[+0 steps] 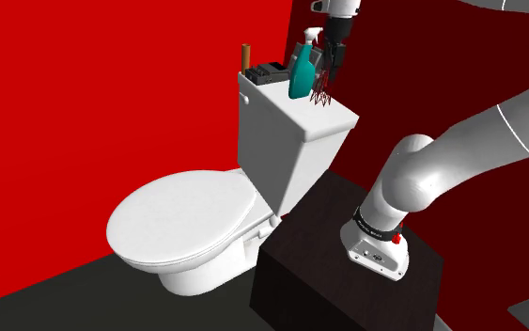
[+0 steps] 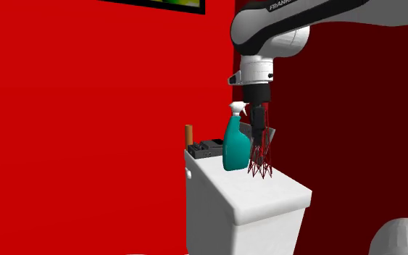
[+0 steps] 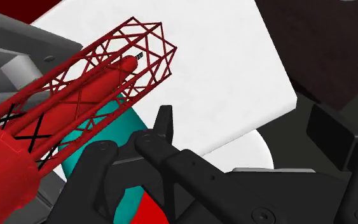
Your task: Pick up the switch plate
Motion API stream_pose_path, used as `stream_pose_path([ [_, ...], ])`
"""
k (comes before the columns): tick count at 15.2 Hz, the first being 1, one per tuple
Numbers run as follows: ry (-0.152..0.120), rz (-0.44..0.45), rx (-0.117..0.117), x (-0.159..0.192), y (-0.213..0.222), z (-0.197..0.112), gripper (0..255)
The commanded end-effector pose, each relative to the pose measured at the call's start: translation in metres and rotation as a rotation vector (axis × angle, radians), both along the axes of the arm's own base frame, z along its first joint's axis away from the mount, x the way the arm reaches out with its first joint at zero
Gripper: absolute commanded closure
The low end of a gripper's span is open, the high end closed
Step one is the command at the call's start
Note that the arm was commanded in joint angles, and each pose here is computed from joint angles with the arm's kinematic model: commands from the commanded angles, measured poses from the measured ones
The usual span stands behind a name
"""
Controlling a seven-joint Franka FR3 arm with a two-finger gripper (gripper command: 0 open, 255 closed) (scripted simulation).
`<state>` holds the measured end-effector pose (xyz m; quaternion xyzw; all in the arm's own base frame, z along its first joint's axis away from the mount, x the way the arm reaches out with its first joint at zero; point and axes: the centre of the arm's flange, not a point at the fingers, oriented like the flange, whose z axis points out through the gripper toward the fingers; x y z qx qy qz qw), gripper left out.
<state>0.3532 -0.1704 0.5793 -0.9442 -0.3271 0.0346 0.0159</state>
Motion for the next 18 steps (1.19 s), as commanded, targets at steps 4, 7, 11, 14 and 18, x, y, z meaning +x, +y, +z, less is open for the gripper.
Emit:
stream_pose_path([
  [4,-0.017,0.172,0.013,0.037,-0.054,-0.008,0],
  [7,-0.027,0.272,0.022,0.064,-0.082,-0.011,0],
  [11,-0.041,0.405,0.034,0.104,-0.115,-0.014,0],
  [14,-0.051,0.504,0.042,0.137,-0.136,-0.017,0],
  [18,-0.058,0.569,0.048,0.159,-0.148,-0.029,0],
])
